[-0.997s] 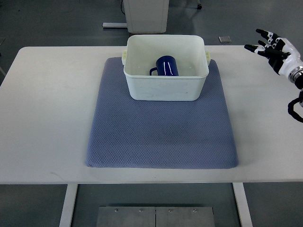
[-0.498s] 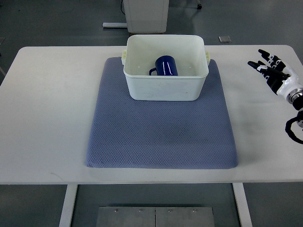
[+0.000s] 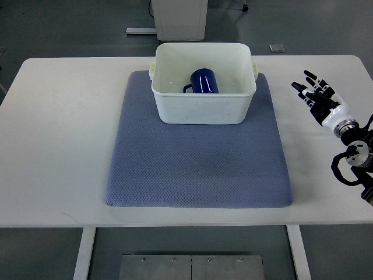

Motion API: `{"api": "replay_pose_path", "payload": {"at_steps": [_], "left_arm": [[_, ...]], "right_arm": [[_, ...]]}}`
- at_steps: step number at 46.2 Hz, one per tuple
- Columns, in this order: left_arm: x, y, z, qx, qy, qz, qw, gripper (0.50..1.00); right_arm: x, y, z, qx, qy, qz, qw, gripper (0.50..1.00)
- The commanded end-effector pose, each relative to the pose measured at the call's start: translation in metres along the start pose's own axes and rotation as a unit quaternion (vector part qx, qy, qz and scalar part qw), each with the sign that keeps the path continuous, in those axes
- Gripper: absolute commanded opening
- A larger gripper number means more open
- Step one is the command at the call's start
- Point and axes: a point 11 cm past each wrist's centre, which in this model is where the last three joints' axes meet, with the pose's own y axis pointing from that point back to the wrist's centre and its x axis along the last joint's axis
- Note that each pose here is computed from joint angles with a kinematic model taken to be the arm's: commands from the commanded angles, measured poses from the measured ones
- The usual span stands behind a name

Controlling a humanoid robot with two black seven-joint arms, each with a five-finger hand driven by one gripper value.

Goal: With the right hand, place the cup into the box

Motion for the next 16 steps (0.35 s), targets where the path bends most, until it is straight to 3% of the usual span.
{"api": "replay_pose_path", "payload": {"at_steps": [1,16], "left_arm": [[0.0002,0.0,0.0,0.0,0.0,0.0,1.0,1.0],[-0.0003,0.0,0.0001,0.0,0.001,0.0,1.0,1.0]], "right_arm": [[-0.0012,-0.0003,0.0014,-0.001,-0.001,0.0,1.0,1.0],[-0.0007,-0.0003,0.0014,-0.001,0.0,0.003,1.0,1.0]]}}
